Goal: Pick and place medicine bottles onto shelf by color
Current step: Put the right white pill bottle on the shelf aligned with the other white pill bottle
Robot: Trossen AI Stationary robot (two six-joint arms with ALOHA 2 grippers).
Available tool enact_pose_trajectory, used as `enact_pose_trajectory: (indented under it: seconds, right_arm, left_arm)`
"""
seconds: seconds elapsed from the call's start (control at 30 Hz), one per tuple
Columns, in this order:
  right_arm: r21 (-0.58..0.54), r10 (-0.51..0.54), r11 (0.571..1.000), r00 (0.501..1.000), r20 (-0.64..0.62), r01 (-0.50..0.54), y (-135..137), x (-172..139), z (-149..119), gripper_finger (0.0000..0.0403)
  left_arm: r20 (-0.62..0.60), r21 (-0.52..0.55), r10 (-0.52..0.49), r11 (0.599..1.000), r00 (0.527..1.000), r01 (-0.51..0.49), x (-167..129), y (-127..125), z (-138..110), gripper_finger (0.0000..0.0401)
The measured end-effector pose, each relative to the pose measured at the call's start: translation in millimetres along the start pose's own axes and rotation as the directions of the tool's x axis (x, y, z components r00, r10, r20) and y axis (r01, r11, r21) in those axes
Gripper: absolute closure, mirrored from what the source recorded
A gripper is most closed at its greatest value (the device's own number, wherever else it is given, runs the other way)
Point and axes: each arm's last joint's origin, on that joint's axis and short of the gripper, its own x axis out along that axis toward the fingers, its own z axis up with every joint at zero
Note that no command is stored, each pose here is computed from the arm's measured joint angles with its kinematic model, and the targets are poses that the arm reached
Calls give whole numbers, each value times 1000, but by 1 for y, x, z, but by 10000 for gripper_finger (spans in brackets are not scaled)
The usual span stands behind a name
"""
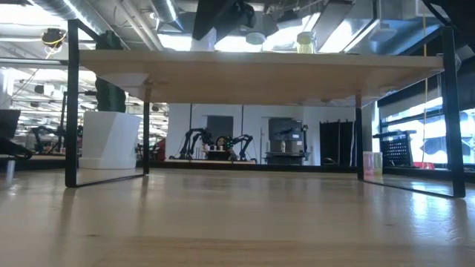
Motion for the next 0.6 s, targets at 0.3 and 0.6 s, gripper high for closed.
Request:
enact_pose_trajectory:
  seconds: [0.3, 0.6]
  right_arm:
    - [3, 2, 1000, 1000, 10, -2, 0, 0, 1, 245]
    - [9, -8, 1000, 1000, 22, 8, 0, 0, 2, 196]
  left_arm:
    - [0, 1, 0, 1000, 1000, 0, 0, 0, 0, 189]
    - [0, 1, 0, 1000, 1000, 0, 0, 0, 0, 189]
